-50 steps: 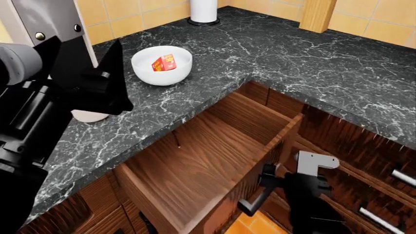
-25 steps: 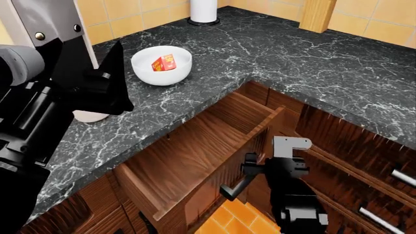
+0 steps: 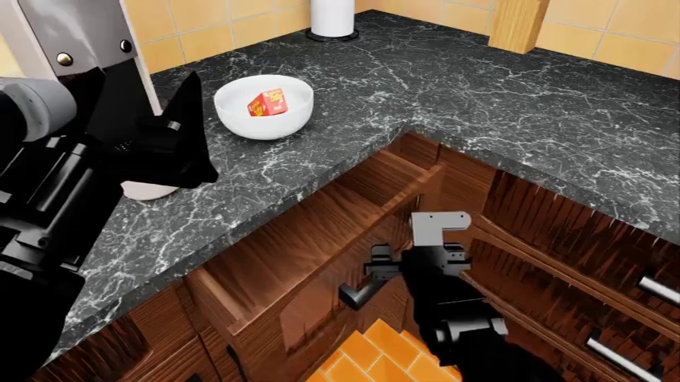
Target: Place the bar in the bowl and close the drawer.
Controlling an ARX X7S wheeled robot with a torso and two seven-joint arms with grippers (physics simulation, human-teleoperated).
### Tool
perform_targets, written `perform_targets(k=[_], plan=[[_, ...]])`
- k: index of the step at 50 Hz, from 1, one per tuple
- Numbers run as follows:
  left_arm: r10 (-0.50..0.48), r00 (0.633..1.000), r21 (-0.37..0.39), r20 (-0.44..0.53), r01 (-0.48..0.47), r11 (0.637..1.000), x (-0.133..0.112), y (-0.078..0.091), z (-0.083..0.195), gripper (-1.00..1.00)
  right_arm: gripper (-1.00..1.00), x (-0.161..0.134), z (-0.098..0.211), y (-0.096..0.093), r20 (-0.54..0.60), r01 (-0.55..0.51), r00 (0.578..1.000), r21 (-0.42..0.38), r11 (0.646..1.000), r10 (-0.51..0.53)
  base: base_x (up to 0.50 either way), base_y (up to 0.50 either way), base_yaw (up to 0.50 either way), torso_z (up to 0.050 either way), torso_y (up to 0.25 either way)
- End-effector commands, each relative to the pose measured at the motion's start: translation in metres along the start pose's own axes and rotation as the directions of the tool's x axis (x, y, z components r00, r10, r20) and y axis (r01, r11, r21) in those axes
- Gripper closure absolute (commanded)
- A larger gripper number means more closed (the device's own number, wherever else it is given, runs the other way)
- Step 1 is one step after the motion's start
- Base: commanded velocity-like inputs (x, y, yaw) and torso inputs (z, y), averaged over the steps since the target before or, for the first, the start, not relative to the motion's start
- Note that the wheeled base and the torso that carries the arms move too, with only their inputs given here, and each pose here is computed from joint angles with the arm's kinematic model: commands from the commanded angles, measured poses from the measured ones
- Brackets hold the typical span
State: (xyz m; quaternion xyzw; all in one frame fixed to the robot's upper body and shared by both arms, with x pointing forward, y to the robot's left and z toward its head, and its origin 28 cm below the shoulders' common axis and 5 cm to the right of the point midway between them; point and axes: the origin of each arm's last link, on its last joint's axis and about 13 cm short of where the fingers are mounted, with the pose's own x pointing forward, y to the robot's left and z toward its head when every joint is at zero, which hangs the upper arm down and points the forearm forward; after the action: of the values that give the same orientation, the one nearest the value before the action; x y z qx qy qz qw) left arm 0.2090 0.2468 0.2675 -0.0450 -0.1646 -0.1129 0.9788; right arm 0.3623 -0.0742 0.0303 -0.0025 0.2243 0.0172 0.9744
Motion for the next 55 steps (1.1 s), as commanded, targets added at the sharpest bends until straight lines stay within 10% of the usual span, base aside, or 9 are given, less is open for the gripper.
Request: perform_targets(k=[1,22,47,55], plan=[[0.004,1.0,-0.005,-0.006,-0.004,1.0,0.001,0.001,-0.002,-1.0,-1.0,-0.002,-0.003,0.025,-0.038,-0.109,0.993,0.029,0.994,0.11,0.0,0.0,0.0,0.0,0.0],[0.034,0.999,-0.014,-0.017,-0.034,0.999,-0.002,0.004,-0.005,-1.0,-1.0,-0.003,0.02,0.033,0.045,-0.153,0.987,0.006,0.988,0.152,0.0,0.0,0.0,0.0,0.0],[0.077,0.985,0.009,-0.155,-0.076,0.997,0.012,-0.009,-0.017,-1.0,-1.0,-0.16,0.054,-0.067,0.302,0.103,0.946,0.075,0.992,-0.121,0.0,0.0,0.0,0.0,0.0],[-0.069,0.982,-0.056,-0.174,0.06,0.997,0.024,-0.021,-0.02,-1.0,-1.0,-0.208,0.079,-0.084,0.423,0.178,0.883,0.099,0.979,-0.203,0.0,0.0,0.0,0.0,0.0]])
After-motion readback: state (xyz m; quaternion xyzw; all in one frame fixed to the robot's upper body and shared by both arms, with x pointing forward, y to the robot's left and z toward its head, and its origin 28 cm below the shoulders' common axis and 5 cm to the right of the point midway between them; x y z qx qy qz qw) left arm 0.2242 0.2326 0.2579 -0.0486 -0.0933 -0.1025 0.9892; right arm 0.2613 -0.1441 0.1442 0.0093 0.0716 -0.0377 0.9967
